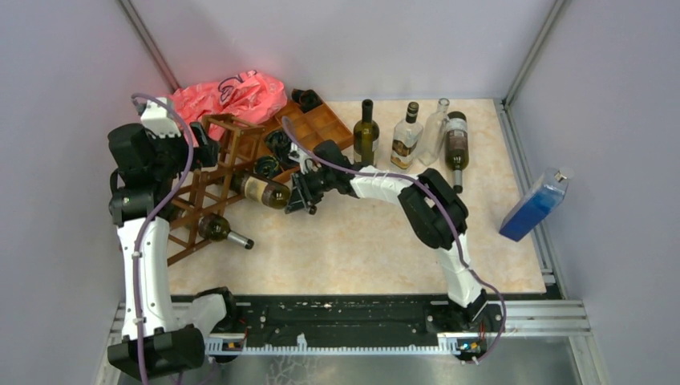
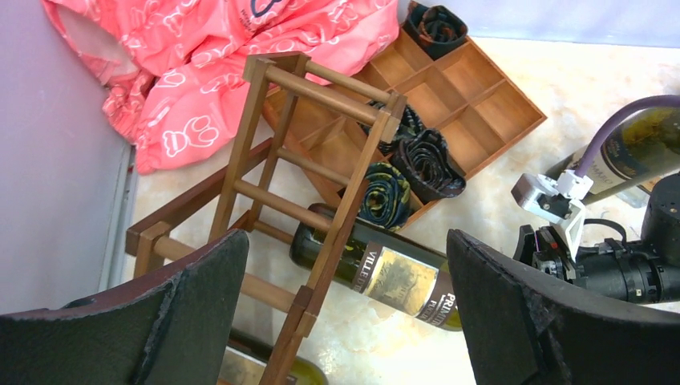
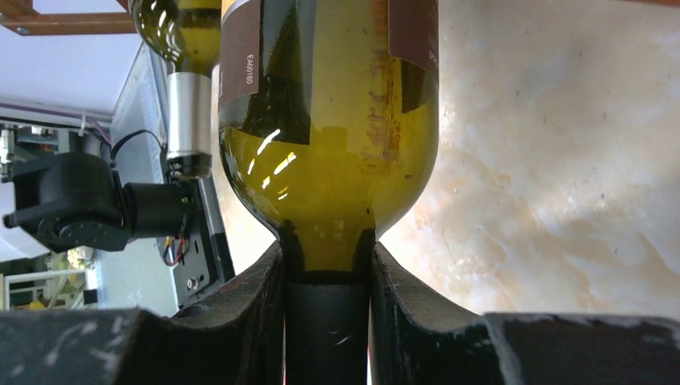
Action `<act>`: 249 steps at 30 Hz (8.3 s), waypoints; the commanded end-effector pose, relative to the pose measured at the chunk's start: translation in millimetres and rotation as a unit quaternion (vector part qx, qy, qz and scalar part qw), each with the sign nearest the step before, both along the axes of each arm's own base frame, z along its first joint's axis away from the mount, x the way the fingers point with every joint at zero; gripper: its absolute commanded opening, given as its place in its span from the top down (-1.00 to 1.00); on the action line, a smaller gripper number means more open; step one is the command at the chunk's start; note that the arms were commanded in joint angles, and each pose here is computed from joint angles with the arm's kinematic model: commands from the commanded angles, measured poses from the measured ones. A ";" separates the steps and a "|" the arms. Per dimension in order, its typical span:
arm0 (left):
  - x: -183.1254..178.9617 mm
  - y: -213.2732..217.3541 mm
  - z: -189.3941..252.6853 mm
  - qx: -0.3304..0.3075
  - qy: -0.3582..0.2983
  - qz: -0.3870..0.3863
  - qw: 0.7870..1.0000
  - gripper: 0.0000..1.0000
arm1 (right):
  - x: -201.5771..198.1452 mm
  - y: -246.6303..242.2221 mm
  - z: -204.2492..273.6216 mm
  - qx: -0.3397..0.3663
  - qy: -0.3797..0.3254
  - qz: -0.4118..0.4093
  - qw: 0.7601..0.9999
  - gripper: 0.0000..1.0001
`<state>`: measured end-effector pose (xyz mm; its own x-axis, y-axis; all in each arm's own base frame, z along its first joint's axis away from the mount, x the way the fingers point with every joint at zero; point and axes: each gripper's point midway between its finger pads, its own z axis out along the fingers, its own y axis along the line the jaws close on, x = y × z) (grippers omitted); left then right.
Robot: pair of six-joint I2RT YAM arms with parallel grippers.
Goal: Put the wine bottle on the wine rack
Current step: Place the wine bottle in the wine rack, then pick up the wine bottle from the center of the board.
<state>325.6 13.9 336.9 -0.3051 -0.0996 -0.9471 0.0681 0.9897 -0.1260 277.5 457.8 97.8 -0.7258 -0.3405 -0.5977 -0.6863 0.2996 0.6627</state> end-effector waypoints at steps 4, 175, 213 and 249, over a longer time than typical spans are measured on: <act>-11.4 15.7 3.4 0.032 -0.001 0.042 0.999 -0.97 | 15.4 49.9 80.1 0.121 -0.078 0.033 0.989 1.00; -149.8 -528.1 63.7 -0.527 -0.212 -0.566 0.598 -0.97 | -70.8 -298.3 464.2 0.316 -0.402 -0.385 0.768 -0.97; -202.3 -612.6 78.5 -0.443 -0.165 -0.688 0.550 -0.97 | -163.3 -424.3 444.1 0.388 -0.427 -0.558 0.597 -0.97; -30.2 -348.2 64.2 -0.056 -0.147 -0.368 0.916 -0.96 | -128.0 -328.8 523.4 0.119 -0.623 -0.422 0.648 -0.97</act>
<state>296.3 -349.1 392.6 -0.1097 -0.0646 -0.9919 0.7740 0.6206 -0.1260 166.4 82.5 581.2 0.3240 0.0992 -0.9408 -0.3302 0.9438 -0.0142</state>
